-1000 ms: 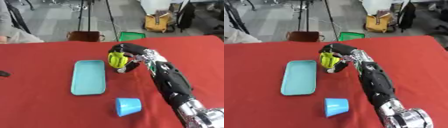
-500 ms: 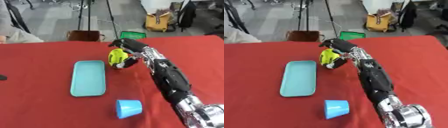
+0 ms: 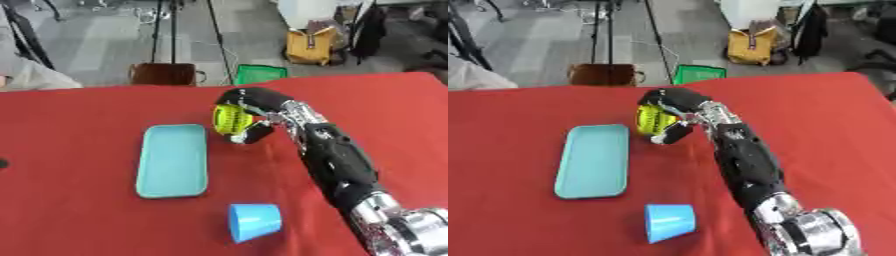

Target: Pick up objects on the table and place them in the box.

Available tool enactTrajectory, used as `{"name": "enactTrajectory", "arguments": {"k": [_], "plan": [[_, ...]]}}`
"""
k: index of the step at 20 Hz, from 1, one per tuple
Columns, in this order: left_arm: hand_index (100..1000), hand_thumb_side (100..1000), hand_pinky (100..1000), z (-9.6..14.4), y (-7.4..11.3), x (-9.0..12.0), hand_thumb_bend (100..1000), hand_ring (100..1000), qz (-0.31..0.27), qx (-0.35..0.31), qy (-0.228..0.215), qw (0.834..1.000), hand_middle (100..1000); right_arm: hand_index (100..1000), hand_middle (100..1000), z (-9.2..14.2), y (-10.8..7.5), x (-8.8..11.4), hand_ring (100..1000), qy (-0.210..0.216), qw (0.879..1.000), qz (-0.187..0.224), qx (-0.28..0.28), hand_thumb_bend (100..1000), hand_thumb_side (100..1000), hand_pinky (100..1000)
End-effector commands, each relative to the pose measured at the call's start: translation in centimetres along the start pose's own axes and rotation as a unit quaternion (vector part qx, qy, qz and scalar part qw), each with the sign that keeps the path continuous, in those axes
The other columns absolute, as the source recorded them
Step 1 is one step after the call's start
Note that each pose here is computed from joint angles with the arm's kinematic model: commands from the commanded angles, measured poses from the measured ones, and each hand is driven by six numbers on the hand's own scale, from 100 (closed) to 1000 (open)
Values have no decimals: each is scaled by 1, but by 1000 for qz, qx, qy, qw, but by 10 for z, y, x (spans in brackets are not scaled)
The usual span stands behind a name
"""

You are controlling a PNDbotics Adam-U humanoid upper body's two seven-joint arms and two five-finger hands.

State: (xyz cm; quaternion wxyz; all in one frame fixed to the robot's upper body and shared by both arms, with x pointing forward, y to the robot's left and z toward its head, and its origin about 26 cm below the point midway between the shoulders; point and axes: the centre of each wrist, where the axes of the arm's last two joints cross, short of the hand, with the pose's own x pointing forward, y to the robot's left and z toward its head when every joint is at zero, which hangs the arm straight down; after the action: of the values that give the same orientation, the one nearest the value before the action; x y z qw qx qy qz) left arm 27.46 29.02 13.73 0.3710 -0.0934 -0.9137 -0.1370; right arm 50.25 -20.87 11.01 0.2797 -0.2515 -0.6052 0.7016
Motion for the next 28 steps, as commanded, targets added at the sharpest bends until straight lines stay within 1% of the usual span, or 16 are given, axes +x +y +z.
{"name": "enactTrajectory", "arguments": {"k": [1,2,3,4,7,8,9,10,14,16,18,21,23,25,26,28], "plan": [[978,785,591,-5,1,6,560,1000,-5,-9,-13,1000,1000,925,848,6,11,-4,835,3,998,1,56,461,536,756],[979,788,591,-6,1,6,559,1000,-5,-9,-13,1000,1000,894,811,6,11,-4,680,4,998,-1,58,460,340,494],[979,788,591,-6,1,6,559,1000,-5,-9,-13,1000,1000,894,811,6,11,-4,680,5,998,-3,57,460,340,494],[979,790,591,-6,1,6,557,1000,-5,-9,-13,1000,1000,871,780,6,10,-4,527,6,999,-5,54,419,102,298],[979,790,591,-6,1,6,557,1000,-5,-8,-13,1000,1000,863,772,6,6,-4,500,6,999,-10,37,399,100,269],[979,795,592,-5,1,6,553,1000,-5,-7,-12,1000,1000,846,757,5,3,-3,475,2,1000,-13,19,338,100,258],[979,795,592,-5,1,6,553,1000,-5,-7,-12,1000,1000,846,757,5,0,-3,475,-3,1000,-17,3,338,100,258],[979,797,592,-5,1,6,550,1000,-4,-7,-12,1000,1000,855,761,4,-4,-3,481,-10,1000,-19,-13,309,100,282],[979,795,592,-5,2,7,549,1000,-4,-6,-11,1000,1000,848,747,-2,-30,3,473,-56,995,-24,-83,299,100,279],[979,794,592,-5,2,6,550,1000,-3,-6,-12,1000,1000,847,745,-7,-47,10,469,-85,990,-21,-113,295,100,275],[979,793,592,-5,2,6,550,1000,-2,-6,-12,1000,1000,847,745,-12,-57,17,468,-109,984,-25,-137,300,100,274],[979,789,593,-6,1,7,553,1000,-1,-7,-13,1000,1000,849,745,-19,-68,28,468,-135,978,-32,-153,300,100,275],[980,788,593,-6,1,7,554,1000,0,-8,-14,1000,1000,850,745,-24,-72,36,469,-154,975,-35,-156,298,100,276],[980,787,593,-7,1,7,555,1000,1,-9,-14,1000,1000,851,745,-27,-74,41,469,-163,974,-39,-155,296,100,277],[979,785,594,-7,2,7,557,1000,1,-9,-15,1000,1000,852,748,-28,-75,42,470,-167,973,-41,-153,278,100,280],[979,782,595,-9,1,7,558,1000,4,-11,-17,1000,1000,853,750,-34,-70,51,471,-188,971,-46,-140,278,100,283]]}}
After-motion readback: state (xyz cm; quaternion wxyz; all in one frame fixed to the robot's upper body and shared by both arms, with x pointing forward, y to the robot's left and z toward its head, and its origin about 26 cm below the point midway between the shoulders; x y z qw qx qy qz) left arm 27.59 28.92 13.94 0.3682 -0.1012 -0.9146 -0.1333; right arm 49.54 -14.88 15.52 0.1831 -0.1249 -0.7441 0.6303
